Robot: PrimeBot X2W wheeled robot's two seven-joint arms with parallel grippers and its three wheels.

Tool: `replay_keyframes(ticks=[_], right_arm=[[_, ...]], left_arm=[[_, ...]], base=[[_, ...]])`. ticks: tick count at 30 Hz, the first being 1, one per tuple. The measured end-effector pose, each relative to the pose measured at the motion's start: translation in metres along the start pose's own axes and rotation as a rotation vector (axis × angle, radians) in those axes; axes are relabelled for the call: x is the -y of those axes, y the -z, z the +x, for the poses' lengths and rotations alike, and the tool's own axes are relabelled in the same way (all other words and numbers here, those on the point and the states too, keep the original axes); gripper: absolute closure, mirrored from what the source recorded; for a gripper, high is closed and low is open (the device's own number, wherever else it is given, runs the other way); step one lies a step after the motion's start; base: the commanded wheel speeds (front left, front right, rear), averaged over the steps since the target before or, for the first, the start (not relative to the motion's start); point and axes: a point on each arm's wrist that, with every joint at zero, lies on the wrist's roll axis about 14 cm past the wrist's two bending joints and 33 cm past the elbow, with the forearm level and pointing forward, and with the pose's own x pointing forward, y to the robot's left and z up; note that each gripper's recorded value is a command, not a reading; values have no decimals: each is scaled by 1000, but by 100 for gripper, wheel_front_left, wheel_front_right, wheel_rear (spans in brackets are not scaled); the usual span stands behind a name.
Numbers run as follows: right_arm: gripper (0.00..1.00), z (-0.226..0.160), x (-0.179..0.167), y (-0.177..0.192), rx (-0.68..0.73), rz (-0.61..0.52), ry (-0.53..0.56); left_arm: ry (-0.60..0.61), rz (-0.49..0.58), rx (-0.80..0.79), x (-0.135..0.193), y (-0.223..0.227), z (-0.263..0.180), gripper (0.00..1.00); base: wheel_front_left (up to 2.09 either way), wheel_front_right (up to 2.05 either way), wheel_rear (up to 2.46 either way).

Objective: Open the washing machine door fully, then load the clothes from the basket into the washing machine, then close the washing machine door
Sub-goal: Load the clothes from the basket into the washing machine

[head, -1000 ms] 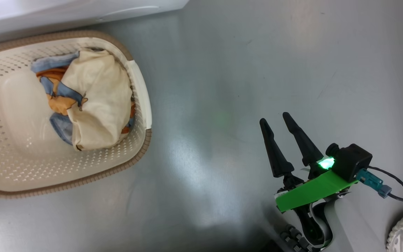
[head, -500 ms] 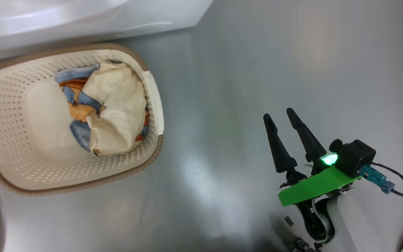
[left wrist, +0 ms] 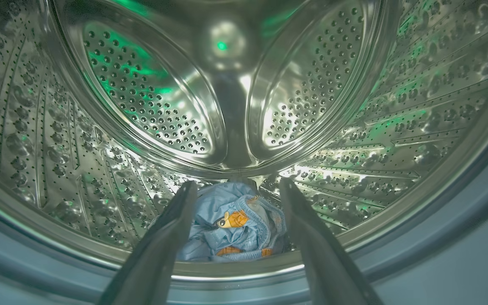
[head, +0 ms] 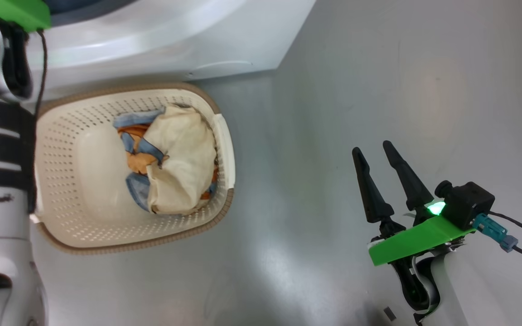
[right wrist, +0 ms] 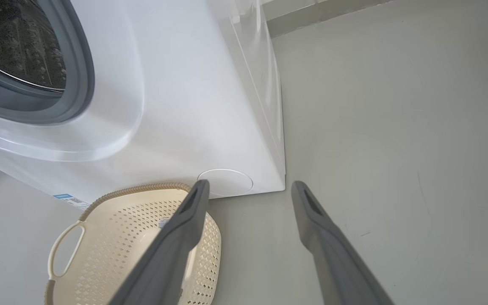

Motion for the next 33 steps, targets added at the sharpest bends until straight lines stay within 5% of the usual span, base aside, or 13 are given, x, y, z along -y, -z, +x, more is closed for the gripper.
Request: replay_keyframes(ticks=[33], right_arm=[[0, -52, -46, -60, 138, -31, -95]], left_arm=[[-75, 47, 134, -12, -87, -148, 0]], base=[[0, 0, 0]])
